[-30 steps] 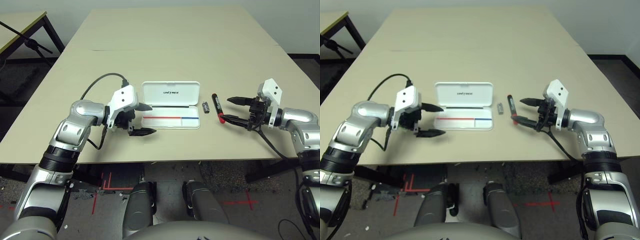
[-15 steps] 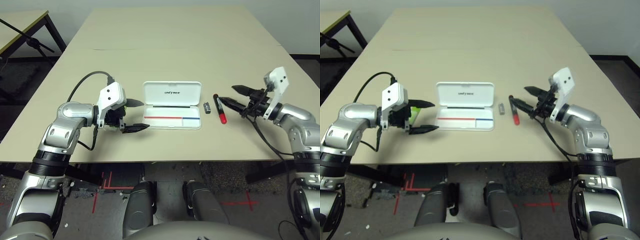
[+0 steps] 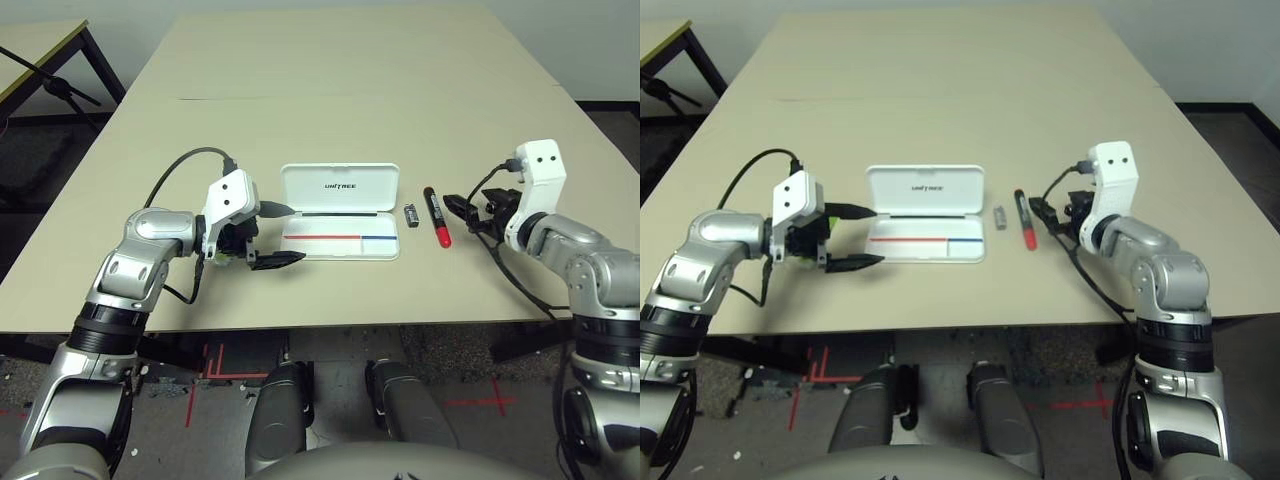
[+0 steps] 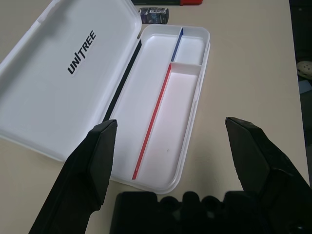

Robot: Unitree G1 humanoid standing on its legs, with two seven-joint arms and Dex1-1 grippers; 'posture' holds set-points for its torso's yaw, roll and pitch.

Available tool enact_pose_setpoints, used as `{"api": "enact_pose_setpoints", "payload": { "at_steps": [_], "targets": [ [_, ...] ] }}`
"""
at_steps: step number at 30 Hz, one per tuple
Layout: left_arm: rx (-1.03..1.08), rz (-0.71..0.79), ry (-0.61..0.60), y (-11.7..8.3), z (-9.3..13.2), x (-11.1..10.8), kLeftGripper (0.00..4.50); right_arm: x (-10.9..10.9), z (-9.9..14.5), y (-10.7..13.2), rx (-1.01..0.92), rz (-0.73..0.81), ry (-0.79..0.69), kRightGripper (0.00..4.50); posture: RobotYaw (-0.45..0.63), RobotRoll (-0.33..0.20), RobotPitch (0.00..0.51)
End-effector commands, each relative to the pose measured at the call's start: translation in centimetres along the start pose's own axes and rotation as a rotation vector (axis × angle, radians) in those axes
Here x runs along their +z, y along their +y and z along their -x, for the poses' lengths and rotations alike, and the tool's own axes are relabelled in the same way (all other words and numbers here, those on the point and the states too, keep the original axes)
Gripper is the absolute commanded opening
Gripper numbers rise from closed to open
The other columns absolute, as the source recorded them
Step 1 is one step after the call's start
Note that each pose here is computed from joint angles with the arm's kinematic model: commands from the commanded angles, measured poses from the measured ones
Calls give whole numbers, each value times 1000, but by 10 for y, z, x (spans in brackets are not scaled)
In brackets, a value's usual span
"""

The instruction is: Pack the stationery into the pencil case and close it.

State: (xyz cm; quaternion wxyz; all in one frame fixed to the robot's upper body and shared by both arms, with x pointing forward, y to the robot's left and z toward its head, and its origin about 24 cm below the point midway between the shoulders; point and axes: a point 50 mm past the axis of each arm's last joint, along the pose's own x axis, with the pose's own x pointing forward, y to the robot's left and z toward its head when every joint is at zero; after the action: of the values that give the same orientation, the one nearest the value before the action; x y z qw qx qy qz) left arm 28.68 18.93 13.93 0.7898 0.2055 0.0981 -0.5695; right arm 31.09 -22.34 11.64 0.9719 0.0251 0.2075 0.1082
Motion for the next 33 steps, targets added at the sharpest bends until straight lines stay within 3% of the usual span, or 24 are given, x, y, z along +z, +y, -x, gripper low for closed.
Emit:
{"api": "enact_pose_setpoints", "payload": {
  "at_steps": [1, 15, 27, 30, 33],
  "targets": [
    [-4, -19, 10, -2, 0, 2, 4471, -4, -9, 3, -4, 5, 31, 4500, -76, 0, 127],
    [18, -17, 20, -7, 4, 0, 4471, -10, -30, 19, 59, 37, 101, 4500, -39, 0, 125],
    [30, -18, 14, -8, 4, 1, 4471, -15, -35, 11, 26, 116, 203, 4500, -24, 0, 118],
    [31, -19, 10, -8, 3, 1, 4500, -15, -33, 9, 25, 138, 224, 3867, -23, 0, 116],
    [30, -18, 8, -9, 2, 1, 4500, -13, -31, 5, 22, 152, 226, 2775, -22, 0, 114]
  ]
}}
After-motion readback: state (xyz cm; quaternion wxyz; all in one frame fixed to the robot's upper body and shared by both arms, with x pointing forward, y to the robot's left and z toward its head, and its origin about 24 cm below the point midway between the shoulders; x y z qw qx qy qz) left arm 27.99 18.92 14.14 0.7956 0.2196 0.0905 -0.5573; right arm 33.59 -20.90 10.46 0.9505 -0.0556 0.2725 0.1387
